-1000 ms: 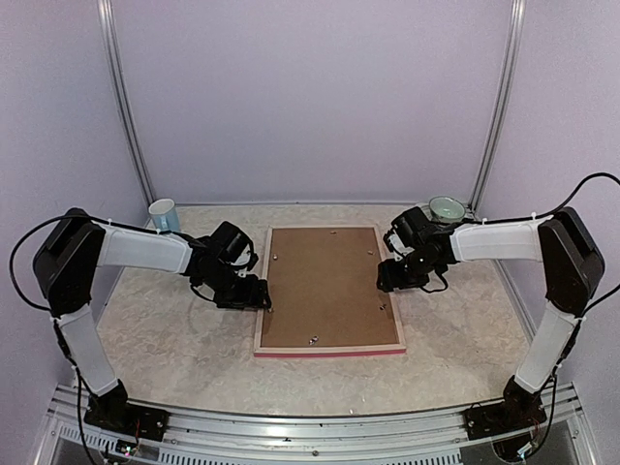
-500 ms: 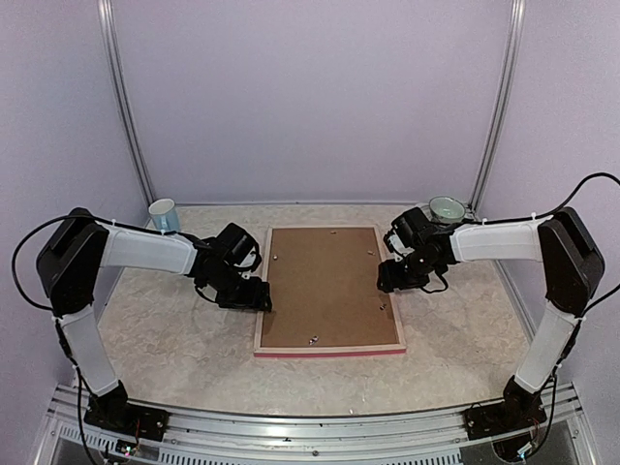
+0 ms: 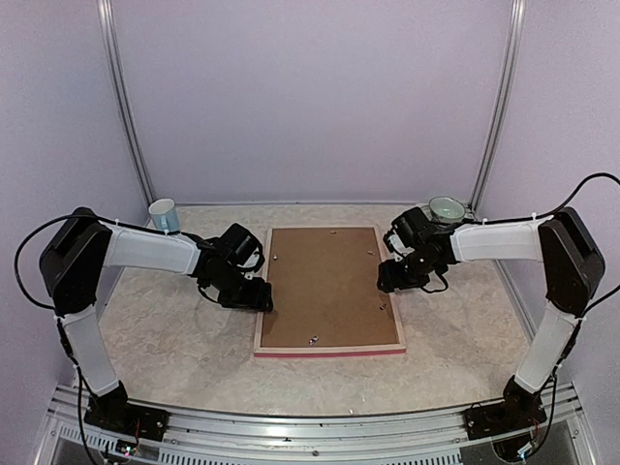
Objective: Put the photo into the frame
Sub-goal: Press the fastener onto the backboard.
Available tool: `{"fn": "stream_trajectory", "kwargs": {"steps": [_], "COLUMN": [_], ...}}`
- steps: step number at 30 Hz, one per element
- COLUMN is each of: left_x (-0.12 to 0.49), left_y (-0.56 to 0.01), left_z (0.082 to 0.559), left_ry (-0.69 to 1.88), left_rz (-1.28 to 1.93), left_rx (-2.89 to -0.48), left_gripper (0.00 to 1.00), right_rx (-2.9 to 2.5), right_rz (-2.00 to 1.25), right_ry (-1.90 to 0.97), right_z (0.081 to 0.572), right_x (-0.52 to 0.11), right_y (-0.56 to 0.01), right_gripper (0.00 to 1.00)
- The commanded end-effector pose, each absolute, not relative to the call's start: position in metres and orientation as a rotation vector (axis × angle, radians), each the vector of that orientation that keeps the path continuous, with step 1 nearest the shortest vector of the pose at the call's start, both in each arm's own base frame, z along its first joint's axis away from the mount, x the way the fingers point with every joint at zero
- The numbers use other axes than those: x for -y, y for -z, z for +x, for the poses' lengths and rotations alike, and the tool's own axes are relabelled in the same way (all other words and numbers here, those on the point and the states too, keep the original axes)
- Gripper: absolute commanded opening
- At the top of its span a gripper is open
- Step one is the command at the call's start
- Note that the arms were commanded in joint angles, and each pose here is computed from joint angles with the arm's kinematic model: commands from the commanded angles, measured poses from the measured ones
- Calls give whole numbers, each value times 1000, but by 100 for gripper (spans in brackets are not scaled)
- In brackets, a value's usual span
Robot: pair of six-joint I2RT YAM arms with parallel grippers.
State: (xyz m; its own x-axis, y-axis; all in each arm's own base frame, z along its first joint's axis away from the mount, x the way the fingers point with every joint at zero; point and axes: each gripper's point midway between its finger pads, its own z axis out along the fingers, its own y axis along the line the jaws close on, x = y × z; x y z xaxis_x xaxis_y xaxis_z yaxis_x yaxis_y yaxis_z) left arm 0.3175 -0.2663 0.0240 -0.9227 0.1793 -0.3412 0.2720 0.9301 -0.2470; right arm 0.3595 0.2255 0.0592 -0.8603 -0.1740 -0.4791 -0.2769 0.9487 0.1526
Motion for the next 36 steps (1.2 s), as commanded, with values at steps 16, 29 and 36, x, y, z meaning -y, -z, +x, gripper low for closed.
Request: {"fn": "stream_trajectory", "kwargs": {"steps": [16, 29, 36], "left_x": [262, 262, 264], "left_y": [-2, -5, -17], "left_z": [299, 301, 308], "left_ry": [388, 391, 417], "left_rz": [369, 359, 342], "left_rx": [-2866, -2856, -2825], "left_gripper": [61, 59, 60], "right_rx": [-2573, -2577, -2574], "right_rz": [-335, -344, -337], "right_ry": [-309, -307, -287], "right_z": [361, 364, 364], "right_x": [-228, -231, -228], "right_y": [-82, -82, -84], "right_gripper": [60, 60, 60]}}
